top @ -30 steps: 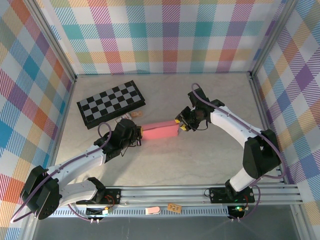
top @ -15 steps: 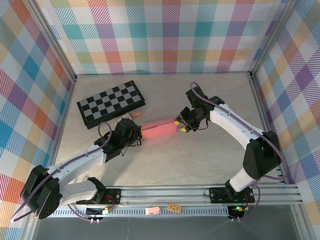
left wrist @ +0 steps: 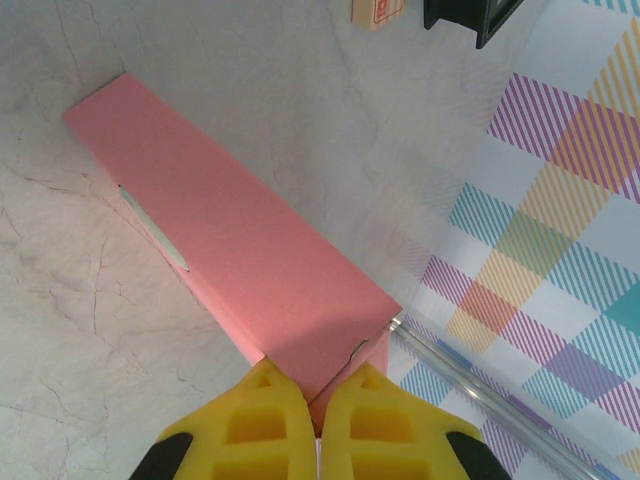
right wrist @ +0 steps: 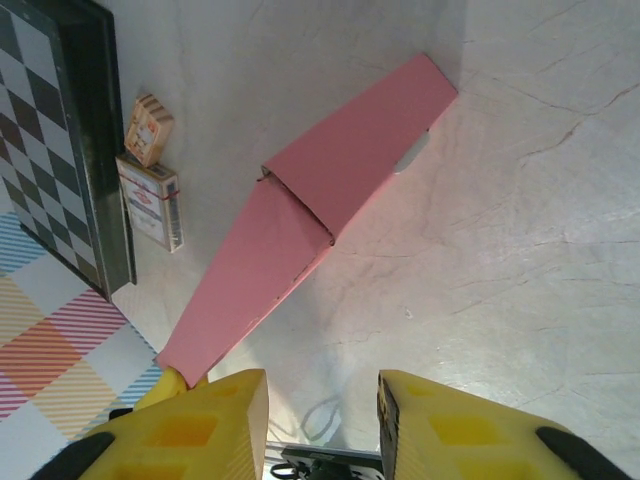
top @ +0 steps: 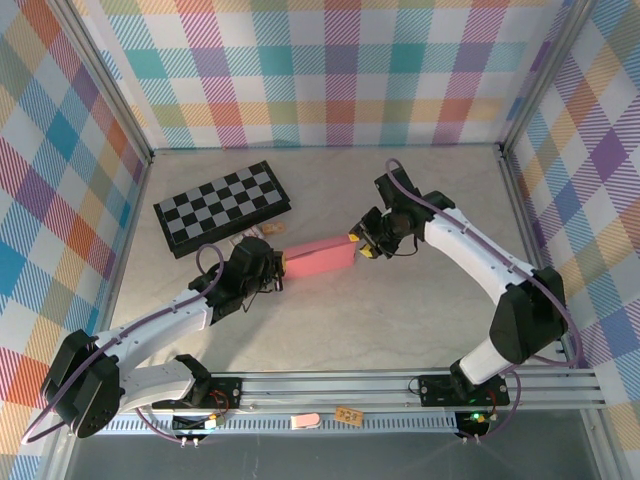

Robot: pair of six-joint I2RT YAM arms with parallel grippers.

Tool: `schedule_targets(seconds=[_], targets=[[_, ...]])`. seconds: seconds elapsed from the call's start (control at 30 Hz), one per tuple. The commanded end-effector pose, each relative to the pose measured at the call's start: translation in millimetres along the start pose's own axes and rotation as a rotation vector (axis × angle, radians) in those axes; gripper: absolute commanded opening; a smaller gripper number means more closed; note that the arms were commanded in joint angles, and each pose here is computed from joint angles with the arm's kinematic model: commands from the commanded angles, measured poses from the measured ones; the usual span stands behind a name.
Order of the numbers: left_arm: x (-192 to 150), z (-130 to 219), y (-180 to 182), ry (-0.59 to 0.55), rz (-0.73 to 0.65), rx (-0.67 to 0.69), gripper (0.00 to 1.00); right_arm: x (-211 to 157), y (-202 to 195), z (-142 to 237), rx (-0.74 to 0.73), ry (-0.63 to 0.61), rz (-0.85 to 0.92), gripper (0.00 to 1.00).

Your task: Fold the paper box

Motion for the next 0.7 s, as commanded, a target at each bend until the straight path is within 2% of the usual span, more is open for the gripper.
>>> schedule_targets(seconds=[0.0,0.33,0.5,0.67], targets=[[13,-4,23,-0.08,0.184,0.121,0.01,6,7,-1,0.029,-0.004,-0.039,0.34],[13,-3,23,-0.081,0.185,0.119,0.01,15,-4,-27,-0.043,0.012,-0.065,0.3],[12,-5,22,-0.08,0.185,0.117,0.01,12,-25,-30,-0.131,0.016,-0.091,0.23],[12,-5,23,-0.081,0.184,0.119,0.01,12,-49,-43,-0.213,0.026,-0.139,0.24]])
Point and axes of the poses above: each hand's point on the last joint's axis, 136 mm out from that joint toward the fingers, its own z axis back along the fingers, its own y axis along the line the jaws close on, x = y × z, the point moved 8 cm from there along z, back along the fingers, and after that the axes turned 2 degrees about -z, right-handed, at the moved point
